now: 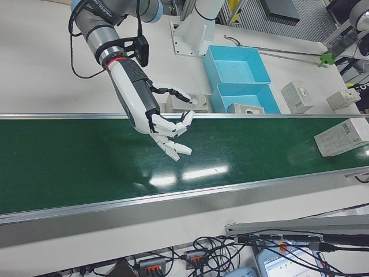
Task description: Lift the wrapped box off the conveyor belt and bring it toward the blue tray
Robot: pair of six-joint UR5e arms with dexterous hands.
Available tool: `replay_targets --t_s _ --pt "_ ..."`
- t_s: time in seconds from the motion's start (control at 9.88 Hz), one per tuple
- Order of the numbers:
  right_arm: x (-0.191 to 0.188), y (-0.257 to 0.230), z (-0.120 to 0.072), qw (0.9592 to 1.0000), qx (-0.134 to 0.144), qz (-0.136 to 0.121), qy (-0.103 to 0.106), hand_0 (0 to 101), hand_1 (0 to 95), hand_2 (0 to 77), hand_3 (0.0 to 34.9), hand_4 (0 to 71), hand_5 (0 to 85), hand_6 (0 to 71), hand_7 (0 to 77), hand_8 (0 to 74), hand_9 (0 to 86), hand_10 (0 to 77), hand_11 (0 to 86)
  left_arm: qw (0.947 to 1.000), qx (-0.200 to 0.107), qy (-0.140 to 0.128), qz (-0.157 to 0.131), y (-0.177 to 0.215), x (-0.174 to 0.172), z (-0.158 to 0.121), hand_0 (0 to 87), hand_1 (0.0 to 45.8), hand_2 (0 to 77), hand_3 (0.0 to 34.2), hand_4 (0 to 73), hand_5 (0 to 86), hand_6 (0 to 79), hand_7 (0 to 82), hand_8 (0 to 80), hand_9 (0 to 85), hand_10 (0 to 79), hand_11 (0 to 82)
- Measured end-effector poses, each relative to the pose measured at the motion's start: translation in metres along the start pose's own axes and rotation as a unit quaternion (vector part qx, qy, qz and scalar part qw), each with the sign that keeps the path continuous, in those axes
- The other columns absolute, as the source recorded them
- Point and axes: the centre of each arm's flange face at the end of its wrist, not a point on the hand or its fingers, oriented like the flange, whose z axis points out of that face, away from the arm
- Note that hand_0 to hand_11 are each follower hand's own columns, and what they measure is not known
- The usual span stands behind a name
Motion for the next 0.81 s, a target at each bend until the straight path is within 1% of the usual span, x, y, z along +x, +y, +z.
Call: replay_targets --t_s 0.1,0.2,0.3,0.51,0.61,0.71,0.81 --pt "-0.014 0.002 -0.001 0.9999 0.000 -0.011 -0.003 63 28.4 22.4 0.6 31.6 43.6 31.1 51.3 12.5 20.2 6.5 11.4 1.0000 0.000 0.000 0.000 0.000 0.000 0.000 0.0 0.0 1.1 0.0 0.0 1.1 0.0 0.5 0.5 0.0 0.5 0.5" --pt "-0.027 0.003 -0.002 0.9997 0.000 -0.023 -0.002 71 30.0 25.1 0.6 34.4 46.9 32.2 51.8 12.5 20.7 6.5 11.4 1.0000 0.000 0.000 0.000 0.000 0.000 0.000 0.0 0.0 1.1 0.0 0.0 1.1 0.0 0.5 0.5 0.0 0.5 0.0" --pt "-0.037 0.003 -0.003 0.9995 0.001 -0.033 0.000 71 30.0 25.1 0.6 34.4 46.9 32.2 51.8 12.5 20.7 6.5 11.4 1.0000 0.000 0.000 0.000 0.000 0.000 0.000 0.0 0.0 1.1 0.0 0.0 1.1 0.0 0.5 0.5 0.0 0.5 0.0" --pt "-0.046 0.004 -0.005 0.9991 0.002 -0.042 0.004 72 30.0 25.1 0.6 34.4 48.5 32.2 52.9 13.1 20.7 6.5 11.4 1.0000 0.000 0.000 0.000 0.000 0.000 0.000 0.0 0.0 0.5 0.0 0.0 1.1 0.0 0.5 0.5 0.0 0.0 0.0" --pt "-0.046 0.004 -0.005 0.9990 0.001 -0.044 0.006 67 28.9 24.5 0.6 33.8 45.3 32.2 52.4 13.1 21.3 7.1 12.5 1.0000 0.000 0.000 0.000 0.000 0.000 0.000 0.0 0.0 1.1 0.0 0.0 1.1 0.0 0.5 0.5 0.0 0.0 0.0" --pt "-0.046 0.005 -0.004 0.9989 0.001 -0.046 0.007 63 24.5 21.8 0.6 31.1 44.2 33.3 53.5 15.3 24.0 9.8 15.8 1.0000 0.000 0.000 0.000 0.000 0.000 0.000 0.0 0.0 1.1 0.0 0.0 1.1 0.0 0.5 0.5 0.0 0.5 0.0" --pt "-0.046 0.005 -0.004 0.9988 0.001 -0.049 0.007 63 25.6 21.8 0.6 30.0 44.2 36.5 57.8 16.9 26.7 13.1 21.3 1.0000 0.000 0.000 0.000 0.000 0.000 0.000 0.0 0.0 1.1 0.0 0.0 1.1 0.0 0.5 0.5 0.0 0.5 0.0"
